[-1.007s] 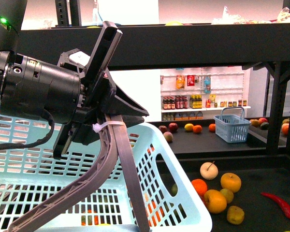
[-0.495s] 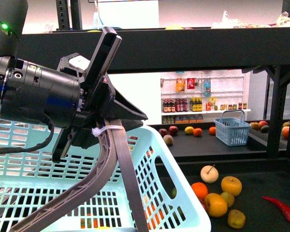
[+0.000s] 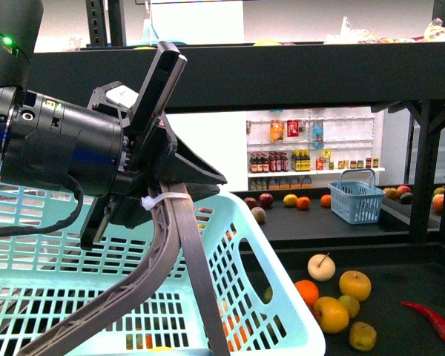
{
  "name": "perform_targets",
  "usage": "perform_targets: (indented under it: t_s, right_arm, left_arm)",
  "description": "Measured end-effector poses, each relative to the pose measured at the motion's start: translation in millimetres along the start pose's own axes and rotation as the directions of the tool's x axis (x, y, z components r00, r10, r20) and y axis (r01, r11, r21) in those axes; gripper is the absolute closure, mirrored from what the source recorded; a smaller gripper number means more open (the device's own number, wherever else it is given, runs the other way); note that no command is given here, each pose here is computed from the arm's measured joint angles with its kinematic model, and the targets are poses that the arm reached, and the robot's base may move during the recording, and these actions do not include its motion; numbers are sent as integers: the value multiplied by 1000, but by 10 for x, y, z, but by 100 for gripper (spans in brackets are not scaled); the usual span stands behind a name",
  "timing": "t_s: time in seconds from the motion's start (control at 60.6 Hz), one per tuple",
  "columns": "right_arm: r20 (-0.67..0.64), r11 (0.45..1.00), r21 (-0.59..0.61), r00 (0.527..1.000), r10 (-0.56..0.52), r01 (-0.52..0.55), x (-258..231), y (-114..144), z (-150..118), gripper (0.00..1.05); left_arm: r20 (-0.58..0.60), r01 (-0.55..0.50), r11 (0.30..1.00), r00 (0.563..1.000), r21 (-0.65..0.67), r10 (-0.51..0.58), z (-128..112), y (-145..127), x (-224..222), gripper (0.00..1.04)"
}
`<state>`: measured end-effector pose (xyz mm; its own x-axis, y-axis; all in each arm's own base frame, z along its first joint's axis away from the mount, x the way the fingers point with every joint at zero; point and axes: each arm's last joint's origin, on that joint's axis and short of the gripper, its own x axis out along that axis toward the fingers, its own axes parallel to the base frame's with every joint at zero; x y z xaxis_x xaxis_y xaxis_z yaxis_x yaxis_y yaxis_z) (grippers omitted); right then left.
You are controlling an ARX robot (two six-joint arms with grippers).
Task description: Pick lemon from shelf
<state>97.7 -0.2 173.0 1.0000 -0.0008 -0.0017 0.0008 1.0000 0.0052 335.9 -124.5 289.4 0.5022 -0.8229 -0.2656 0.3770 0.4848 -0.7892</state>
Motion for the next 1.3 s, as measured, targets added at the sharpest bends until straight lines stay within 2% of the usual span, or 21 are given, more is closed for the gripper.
perform_targets:
  t_s: [0.38, 0.512, 0.578, 0.958, 1.024, 1.205, 1.238, 1.304]
  right_arm:
    - [8, 1000, -3, 1000, 0, 0, -5, 0, -51, 96]
    - [8, 1000, -2, 1000, 1, -1, -5, 0, -50, 74]
    - [8, 1000, -2, 1000, 1, -1, -5, 0, -50, 60]
    - [9, 1000, -2, 1000, 1, -1, -5, 0, -49, 1]
    - [8, 1000, -2, 1000, 1, -1, -5, 0, -50, 2]
    - [10, 1000, -2, 1000, 1, -1, -6, 0, -49, 2]
    - [10, 1000, -2, 1000, 1, -1, -6, 0, -49, 2]
    - [10, 1000, -2, 1000, 1, -1, -6, 0, -49, 2]
  left_arm:
    - [0, 0, 1000, 1000, 0, 0, 0, 0, 0, 95]
    - [0, 0, 1000, 1000, 0, 0, 0, 0, 0, 95]
    - [0, 0, 1000, 1000, 0, 0, 0, 0, 0, 95]
    - [0, 0, 1000, 1000, 0, 0, 0, 0, 0, 95]
    - [10, -23, 1000, 1000, -6, 23, -2, 10, 1, 95]
    - [130, -131, 988, 981, -86, 141, 80, 121, -23, 95]
    - [166, -149, 983, 972, -111, 166, 120, 167, -41, 95]
    - [321, -198, 956, 911, -215, 261, 331, 357, -150, 95]
